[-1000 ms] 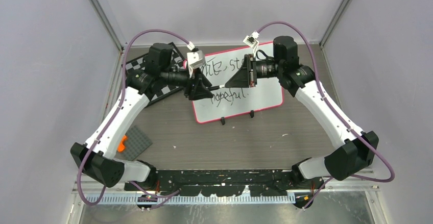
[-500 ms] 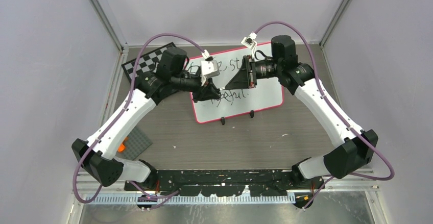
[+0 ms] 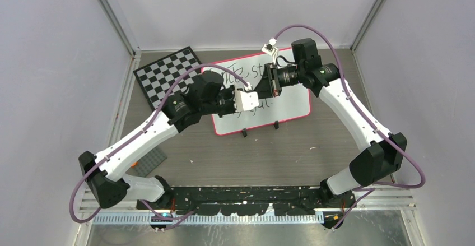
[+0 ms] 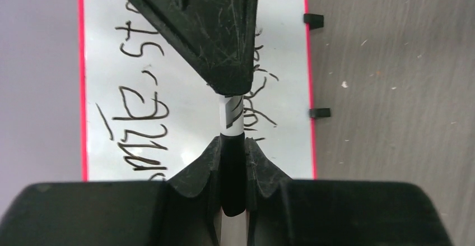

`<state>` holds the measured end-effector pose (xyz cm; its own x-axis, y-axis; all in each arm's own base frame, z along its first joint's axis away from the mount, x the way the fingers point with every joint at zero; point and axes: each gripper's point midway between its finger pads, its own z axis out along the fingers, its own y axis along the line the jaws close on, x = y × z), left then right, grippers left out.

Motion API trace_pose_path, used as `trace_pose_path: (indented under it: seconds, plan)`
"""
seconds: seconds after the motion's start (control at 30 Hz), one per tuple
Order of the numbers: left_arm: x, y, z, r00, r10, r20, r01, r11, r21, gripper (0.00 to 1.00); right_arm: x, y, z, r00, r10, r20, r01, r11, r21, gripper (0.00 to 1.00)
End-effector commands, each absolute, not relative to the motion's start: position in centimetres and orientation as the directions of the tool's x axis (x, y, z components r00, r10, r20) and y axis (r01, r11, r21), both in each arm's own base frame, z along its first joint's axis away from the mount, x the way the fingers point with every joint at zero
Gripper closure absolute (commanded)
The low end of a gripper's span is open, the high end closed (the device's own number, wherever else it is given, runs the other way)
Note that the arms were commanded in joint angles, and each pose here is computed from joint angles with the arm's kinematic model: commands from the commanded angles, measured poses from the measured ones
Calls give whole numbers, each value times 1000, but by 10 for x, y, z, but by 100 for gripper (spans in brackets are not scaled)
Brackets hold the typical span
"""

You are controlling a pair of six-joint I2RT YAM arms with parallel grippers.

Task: Write a sentence on the whiteboard
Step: Close the whiteboard marker at the center of the board, then place the whiteboard marker at the center of the board.

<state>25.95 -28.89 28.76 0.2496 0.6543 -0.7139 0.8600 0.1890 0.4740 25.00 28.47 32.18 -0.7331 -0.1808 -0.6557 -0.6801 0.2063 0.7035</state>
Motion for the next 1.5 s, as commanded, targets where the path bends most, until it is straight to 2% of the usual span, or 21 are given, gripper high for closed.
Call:
trace_pose_path:
  seconds: [0.0,0.07,0.13,0.2,0.4,0.47,0.63,0.73,0.9,1.03,1.1,1.17,1.27,1.4,1.47]
  plan:
    - [256,-307,345,550,530,-646,700,130,702,100,236,284,332,-694,-215,-687,-720,187,669,78]
    - [247,-302,338,571,520,-635,698,101,709,100,237,278,335,-679,-215,-702,-734,204,647,59]
    - [238,-298,329,590,515,-622,700,57,711,100,238,273,338,-663,-222,-715,-749,224,624,45]
    - [230,-295,320,590,509,-627,720,19,694,100,237,268,339,-637,-245,-731,-771,241,590,42]
    - [209,-294,312,503,471,-725,833,-39,552,100,235,258,343,-549,-298,-781,-834,257,488,43]
    - [214,-293,316,536,458,-709,805,-23,593,100,233,258,344,-552,-299,-778,-832,252,494,44]
    - [252,-285,325,594,519,-615,666,111,737,100,228,259,343,-589,-307,-747,-808,239,539,45]
    - [242,-285,324,563,513,-648,731,56,680,100,236,257,344,-579,-302,-758,-813,281,510,45]
    - [208,-286,313,367,479,-797,908,-1,418,100,259,244,357,-523,-231,-821,-831,354,430,45]
    - [198,-282,313,115,481,-869,990,17,140,100,296,216,382,-457,-78,-886,-798,476,370,44]
    - [202,-282,317,-39,476,-878,998,57,-13,100,304,201,387,-386,-64,-920,-797,526,298,43]
    - [206,-284,321,-190,476,-859,982,71,-178,100,305,193,392,-272,-107,-956,-821,544,172,42]
    - [207,-283,316,-403,527,-748,909,139,-393,100,299,189,393,-131,-156,-979,-843,537,27,41]
    - [213,-280,310,-528,593,-608,836,236,-496,100,288,190,396,83,-264,-961,-843,495,-209,41]
    - [210,-282,310,-562,592,-577,807,239,-540,100,280,196,396,180,-316,-931,-835,452,-314,41]
